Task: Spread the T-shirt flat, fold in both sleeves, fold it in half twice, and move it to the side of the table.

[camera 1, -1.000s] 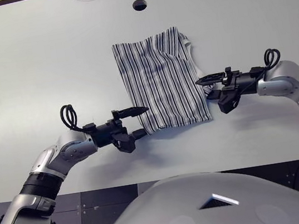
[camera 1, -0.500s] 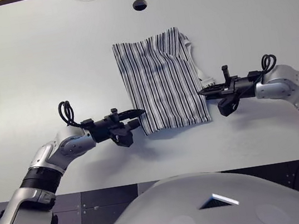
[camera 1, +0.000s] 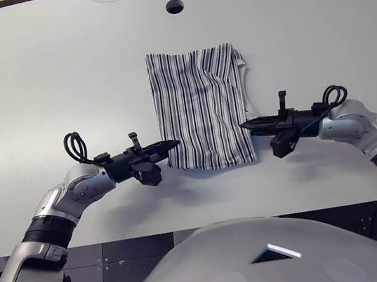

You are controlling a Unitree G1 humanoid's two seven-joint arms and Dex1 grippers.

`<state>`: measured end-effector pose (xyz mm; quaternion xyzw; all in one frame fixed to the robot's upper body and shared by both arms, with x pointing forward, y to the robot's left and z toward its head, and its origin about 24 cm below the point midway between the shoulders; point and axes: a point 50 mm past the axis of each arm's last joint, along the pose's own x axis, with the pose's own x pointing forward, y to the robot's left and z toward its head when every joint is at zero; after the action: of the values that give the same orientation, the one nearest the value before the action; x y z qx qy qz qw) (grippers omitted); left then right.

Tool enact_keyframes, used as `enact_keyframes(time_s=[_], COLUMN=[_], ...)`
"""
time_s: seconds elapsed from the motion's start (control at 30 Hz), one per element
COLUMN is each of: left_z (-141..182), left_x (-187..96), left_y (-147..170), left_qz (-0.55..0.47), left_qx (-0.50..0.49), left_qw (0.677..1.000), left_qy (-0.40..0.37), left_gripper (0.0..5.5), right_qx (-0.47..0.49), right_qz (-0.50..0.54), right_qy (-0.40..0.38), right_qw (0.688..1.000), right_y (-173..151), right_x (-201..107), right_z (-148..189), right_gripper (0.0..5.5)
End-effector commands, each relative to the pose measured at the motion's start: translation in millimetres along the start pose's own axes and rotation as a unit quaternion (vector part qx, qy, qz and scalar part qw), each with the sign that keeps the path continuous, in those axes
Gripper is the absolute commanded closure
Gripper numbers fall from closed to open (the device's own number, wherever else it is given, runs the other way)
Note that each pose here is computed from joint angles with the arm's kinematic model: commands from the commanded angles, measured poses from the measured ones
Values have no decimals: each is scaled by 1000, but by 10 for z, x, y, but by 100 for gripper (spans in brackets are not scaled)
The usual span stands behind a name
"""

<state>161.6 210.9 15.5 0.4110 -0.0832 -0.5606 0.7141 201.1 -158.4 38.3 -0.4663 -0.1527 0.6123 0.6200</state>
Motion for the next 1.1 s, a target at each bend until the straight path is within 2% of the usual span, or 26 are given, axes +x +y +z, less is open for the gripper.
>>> enact_keyframes(time_s=[0.03,0.13,0.3,0.4,0.63,0.9,1.03,1.07,1.1], left_z=[128,179,2,-72,-180,-298,-424,-438,-452], left_x=[-223,-242,-127,-8,206,300,326,364,413], left_y=[-430,-364,-43,53,327,446,508,542,582], left_qz=[-53,-8,107,129,169,196,217,222,228], left_qx=[-93,-122,-145,-152,-149,-155,-172,-173,-174], left_qw=[994,992,983,979,973,965,954,952,951], left_qy=[27,21,29,34,42,84,117,117,117], left_gripper=[536,536,536,536,536,536,464,447,433], right_qx=[18,33,37,43,42,61,71,74,76], right_qz=[9,-5,-45,-93,-206,-201,-207,-211,-215], right_qy=[14,32,46,38,78,135,165,173,179], right_qw=[1000,999,997,994,975,968,962,959,957], right_y=[62,66,-22,-170,-564,-547,-573,-584,-600], right_x=[-145,-189,-192,-138,128,385,487,508,530], right_z=[122,134,112,117,-116,-419,-593,-637,-676], right_gripper=[540,540,540,540,540,540,540,502,486])
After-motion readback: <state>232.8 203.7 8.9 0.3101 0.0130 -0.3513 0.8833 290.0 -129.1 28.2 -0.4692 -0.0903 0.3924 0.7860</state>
